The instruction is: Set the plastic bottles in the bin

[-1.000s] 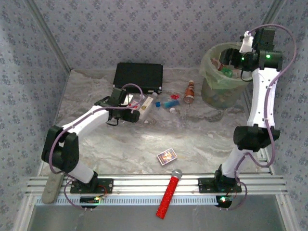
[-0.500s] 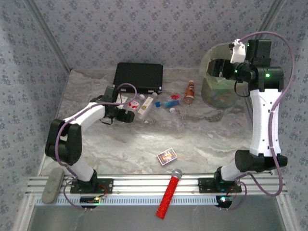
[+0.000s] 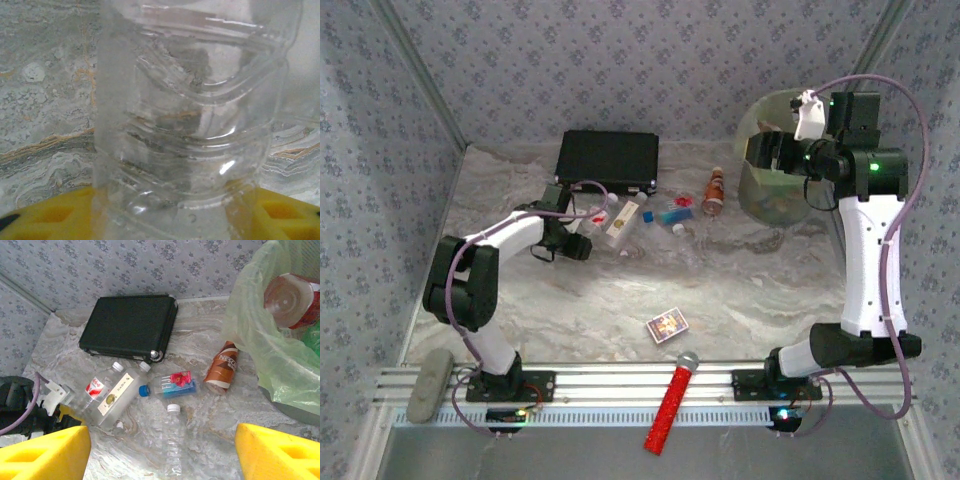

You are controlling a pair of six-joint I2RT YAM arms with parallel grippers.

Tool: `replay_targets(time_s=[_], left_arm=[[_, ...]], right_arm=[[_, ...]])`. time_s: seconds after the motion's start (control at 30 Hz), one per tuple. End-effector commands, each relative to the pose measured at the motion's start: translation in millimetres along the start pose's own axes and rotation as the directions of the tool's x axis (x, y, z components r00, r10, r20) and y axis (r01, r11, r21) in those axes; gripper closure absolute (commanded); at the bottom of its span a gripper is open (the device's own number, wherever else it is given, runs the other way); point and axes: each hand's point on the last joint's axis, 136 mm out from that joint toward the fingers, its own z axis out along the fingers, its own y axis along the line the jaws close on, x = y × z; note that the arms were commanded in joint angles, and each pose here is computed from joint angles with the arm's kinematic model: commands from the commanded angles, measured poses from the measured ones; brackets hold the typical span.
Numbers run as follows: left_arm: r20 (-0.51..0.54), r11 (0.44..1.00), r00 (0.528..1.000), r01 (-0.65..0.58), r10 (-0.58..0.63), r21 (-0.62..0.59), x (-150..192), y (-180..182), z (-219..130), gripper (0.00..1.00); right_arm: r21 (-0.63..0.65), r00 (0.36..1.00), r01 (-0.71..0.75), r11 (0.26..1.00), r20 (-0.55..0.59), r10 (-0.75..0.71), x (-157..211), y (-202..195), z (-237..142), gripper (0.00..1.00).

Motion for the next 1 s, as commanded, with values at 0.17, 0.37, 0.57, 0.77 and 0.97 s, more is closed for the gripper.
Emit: replay_targets(time_s=[0.17, 0.37, 0.57, 0.77, 0.97], left_arm=[[0.092, 0.999, 0.995, -0.021, 0.024, -0.031, -11.5, -1.7, -45.3, 0.49], [0.290, 1.000, 0.957, 0.005, -0.001, -0.014, -27.6, -13.1, -105.7, 0.47], [0.532, 0.988, 0.846, -0.066, -0.019, 0.141, -53.8, -70.2, -156.1, 0.46], [0.617, 0.958, 0.783, -0.113, -0.078, 0.265, -69.3, -106.5, -172.3, 0.46], [0.636, 0.938, 0.768, -0.166, -0.072, 0.306, -70.0, -124.5, -176.4, 0.47]], right_arm=[[-0.178, 0.997, 0.061, 0.982, 0.054, -0.052, -8.5, 52.7, -1.5, 0.23], [-0.386, 0.995, 0.100, 0.917, 0.031, -0.095, -0.3, 119.0, 31.5, 0.23], [-0.458, 0.991, 0.097, 0.883, -0.040, -0.129, 16.4, 159.7, 84.5, 0.18], [-0.524, 0.975, 0.105, 0.845, -0.114, -0.191, 38.4, 195.6, 124.6, 0.04], [-0.549, 0.965, 0.088, 0.831, -0.159, -0.207, 47.9, 202.0, 146.8, 0.00]])
